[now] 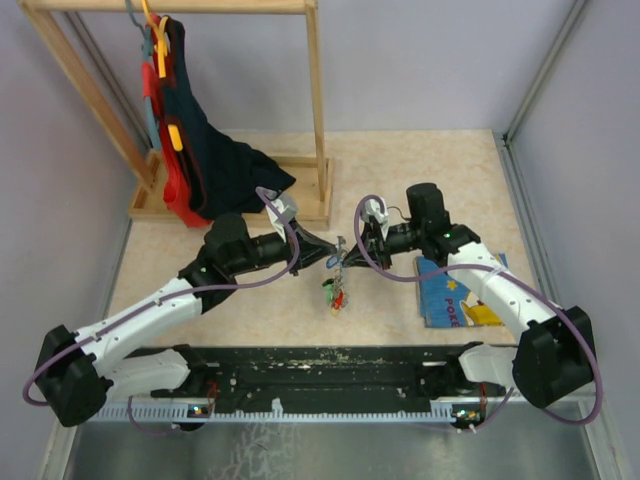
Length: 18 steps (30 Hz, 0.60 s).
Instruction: Remove the keys from the keyring
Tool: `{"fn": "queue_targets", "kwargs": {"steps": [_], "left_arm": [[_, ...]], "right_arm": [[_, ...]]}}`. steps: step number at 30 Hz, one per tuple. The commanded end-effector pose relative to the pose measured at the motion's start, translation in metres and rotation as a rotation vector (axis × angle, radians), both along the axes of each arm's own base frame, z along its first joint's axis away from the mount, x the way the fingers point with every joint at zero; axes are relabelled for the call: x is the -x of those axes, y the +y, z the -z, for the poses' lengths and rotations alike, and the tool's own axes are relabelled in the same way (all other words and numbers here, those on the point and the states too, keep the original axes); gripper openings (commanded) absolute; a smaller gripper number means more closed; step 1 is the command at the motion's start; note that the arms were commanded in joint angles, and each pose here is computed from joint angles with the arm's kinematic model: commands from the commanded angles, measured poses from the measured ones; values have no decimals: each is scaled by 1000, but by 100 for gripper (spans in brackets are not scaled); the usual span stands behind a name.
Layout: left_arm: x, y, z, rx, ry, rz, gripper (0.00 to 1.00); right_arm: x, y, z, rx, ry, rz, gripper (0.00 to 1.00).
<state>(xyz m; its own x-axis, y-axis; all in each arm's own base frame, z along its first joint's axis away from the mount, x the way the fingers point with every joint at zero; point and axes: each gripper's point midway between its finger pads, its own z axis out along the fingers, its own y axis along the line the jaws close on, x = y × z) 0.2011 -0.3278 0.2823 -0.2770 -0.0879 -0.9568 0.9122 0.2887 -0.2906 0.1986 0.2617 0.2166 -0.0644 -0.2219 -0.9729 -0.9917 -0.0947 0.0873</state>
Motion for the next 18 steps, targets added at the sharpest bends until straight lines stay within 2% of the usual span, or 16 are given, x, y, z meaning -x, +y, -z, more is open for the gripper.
{"fn": "queue_targets", "kwargs": {"steps": [1, 8, 18], "left_arm": [[-2, 1, -41, 91, -89, -3, 0], [-5, 15, -29, 78, -84, -69, 0], [-19, 52, 25, 16, -13, -220, 0]], "right_arm": [[-6, 2, -13, -12, -60, 8, 0], [-4, -3, -23, -39, -45, -6, 0], [1, -5, -28, -61, -36, -30, 0]]}}
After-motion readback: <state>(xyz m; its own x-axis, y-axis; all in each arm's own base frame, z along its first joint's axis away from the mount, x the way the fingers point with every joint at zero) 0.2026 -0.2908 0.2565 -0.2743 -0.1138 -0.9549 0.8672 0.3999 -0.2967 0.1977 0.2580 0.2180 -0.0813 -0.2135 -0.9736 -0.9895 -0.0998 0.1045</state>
